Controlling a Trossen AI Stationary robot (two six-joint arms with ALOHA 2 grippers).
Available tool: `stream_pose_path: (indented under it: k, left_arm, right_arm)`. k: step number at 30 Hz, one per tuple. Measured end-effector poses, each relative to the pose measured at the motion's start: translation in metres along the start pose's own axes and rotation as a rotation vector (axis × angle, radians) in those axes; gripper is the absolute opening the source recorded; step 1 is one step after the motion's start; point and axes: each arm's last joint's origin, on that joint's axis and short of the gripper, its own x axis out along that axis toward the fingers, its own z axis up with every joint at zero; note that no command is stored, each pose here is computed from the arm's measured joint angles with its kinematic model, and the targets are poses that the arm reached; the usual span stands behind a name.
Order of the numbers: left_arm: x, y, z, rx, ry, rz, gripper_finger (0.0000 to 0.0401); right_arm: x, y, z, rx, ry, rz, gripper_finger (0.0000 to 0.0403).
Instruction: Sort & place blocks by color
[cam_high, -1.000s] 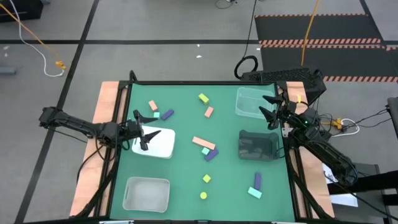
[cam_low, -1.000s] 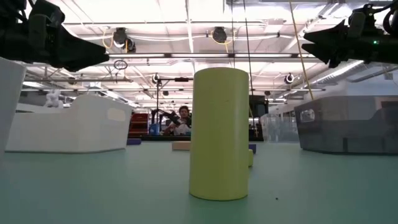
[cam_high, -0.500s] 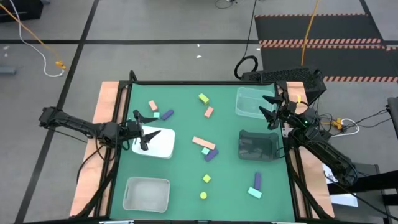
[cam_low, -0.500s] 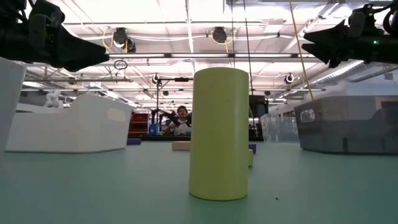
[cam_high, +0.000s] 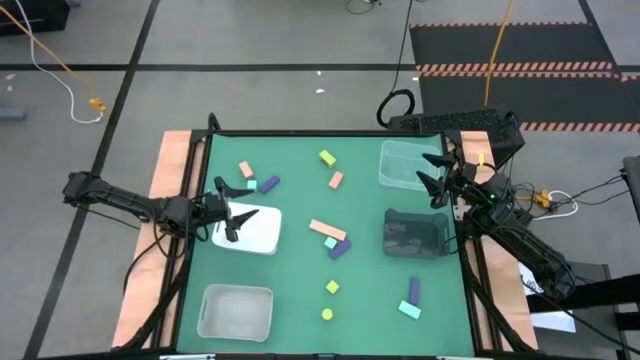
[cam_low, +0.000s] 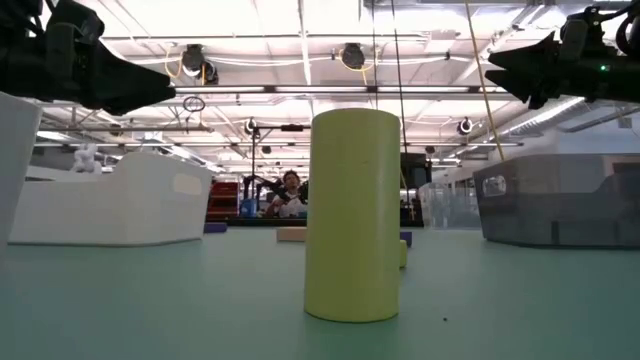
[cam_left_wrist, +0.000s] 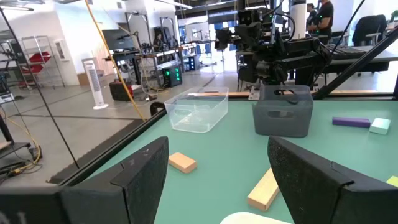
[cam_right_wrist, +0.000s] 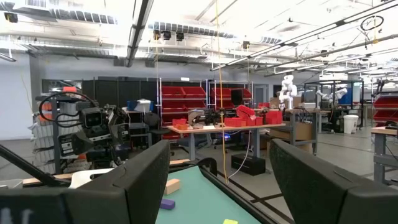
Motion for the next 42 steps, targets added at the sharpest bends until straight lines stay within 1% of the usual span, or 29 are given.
stream_pose_path:
  k: [18,23,28,34,38,42]
  left_arm:
    - [0.0,0.0,0.0,0.001,-0.001,0.0,0.0274]
    - [0.0,0.0005,0.0033,0.029,-0.031,0.005,0.0273]
    - [-0.0001,0.0006,0.004,0.026,-0.038,0.006,0.0274]
    - [-0.0001,0.0006,0.0042,-0.052,-0.039,0.005,0.0273]
    - [-0.0001,0.0007,0.0044,-0.08,-0.041,0.004,0.0273]
    - [-0.0004,0.0014,0.009,-0.106,-0.085,0.009,0.0273]
  right_arm:
    - [0.0,0.0,0.0,0.0,0.0,0.0,0.027]
    - [0.0,0.0,0.0,0.0,0.0,0.0,0.027]
    - [0.0,0.0,0.0,0.0,0.0,0.0,0.027]
    - [0.0,0.0,0.0,0.0,0.0,0.0,0.027]
    - [0.0,0.0,0.0,0.0,0.0,0.0,0.027]
    - [0.0,0.0,0.0,0.0,0.0,0.0,0.027]
